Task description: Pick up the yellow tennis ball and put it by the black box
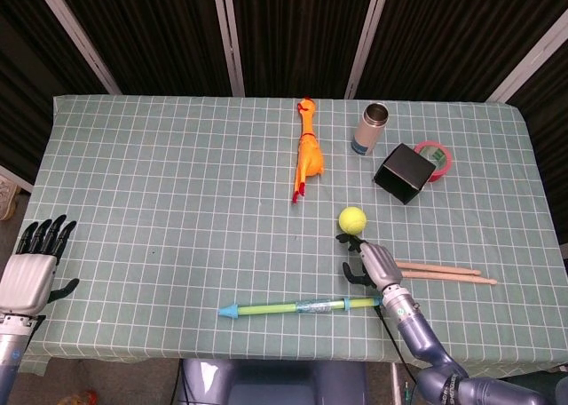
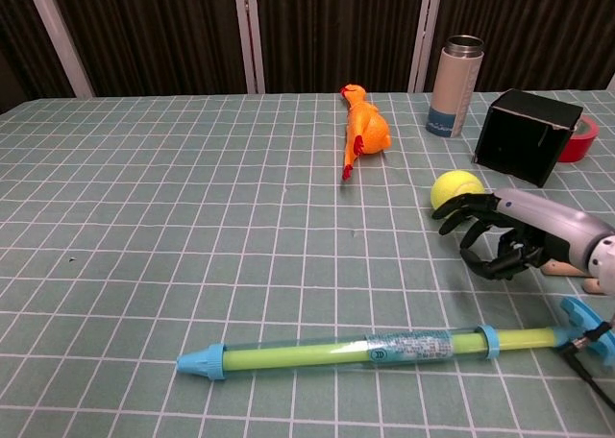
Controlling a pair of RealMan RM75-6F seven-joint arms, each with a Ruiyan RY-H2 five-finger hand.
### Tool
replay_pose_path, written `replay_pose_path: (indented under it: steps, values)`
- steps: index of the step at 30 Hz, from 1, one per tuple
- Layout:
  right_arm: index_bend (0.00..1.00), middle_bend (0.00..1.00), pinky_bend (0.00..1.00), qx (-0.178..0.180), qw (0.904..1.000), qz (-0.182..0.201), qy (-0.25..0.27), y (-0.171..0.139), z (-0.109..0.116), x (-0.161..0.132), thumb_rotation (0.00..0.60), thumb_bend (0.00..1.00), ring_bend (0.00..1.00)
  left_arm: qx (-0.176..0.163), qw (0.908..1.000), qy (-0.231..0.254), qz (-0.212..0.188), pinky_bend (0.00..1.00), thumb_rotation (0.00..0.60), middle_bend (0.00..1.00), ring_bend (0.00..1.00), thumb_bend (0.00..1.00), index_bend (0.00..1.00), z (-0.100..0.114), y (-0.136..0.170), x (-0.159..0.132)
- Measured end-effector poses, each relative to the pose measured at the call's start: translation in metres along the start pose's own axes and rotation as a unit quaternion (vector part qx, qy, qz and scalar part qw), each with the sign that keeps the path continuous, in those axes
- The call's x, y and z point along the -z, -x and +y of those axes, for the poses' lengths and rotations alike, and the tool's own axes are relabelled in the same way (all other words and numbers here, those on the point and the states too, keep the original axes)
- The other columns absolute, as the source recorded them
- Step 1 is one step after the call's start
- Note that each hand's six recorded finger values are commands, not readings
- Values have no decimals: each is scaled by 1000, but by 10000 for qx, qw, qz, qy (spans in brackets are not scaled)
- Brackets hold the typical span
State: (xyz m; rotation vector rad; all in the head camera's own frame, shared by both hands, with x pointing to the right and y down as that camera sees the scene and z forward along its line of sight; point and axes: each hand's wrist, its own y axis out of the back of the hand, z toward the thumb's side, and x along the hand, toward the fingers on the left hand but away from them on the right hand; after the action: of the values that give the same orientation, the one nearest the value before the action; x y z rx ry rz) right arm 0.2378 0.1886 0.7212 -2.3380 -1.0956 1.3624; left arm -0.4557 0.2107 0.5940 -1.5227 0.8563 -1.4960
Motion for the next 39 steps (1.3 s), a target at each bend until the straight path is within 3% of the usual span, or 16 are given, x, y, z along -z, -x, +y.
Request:
replay_pose_path:
  steps: [11, 21, 39]
  values:
    - [182, 261, 624, 161, 9991, 86, 380, 2, 16, -3, 600, 578, 320, 42, 10000, -49, 29, 0, 600, 0, 0, 152, 0, -4, -2, -1]
    - [162, 261, 624, 44, 9964, 156, 829, 8, 20, -5, 600, 584, 320, 95, 9999, -81, 98, 0, 600, 0, 0, 152, 0, -7, -7, 0]
    - [159, 260, 618, 72, 9952, 67, 972, 27, 37, 12, 600, 584, 320, 262, 9992, -197, 238, 0, 600, 0, 0, 153, 0, -17, -18, 2]
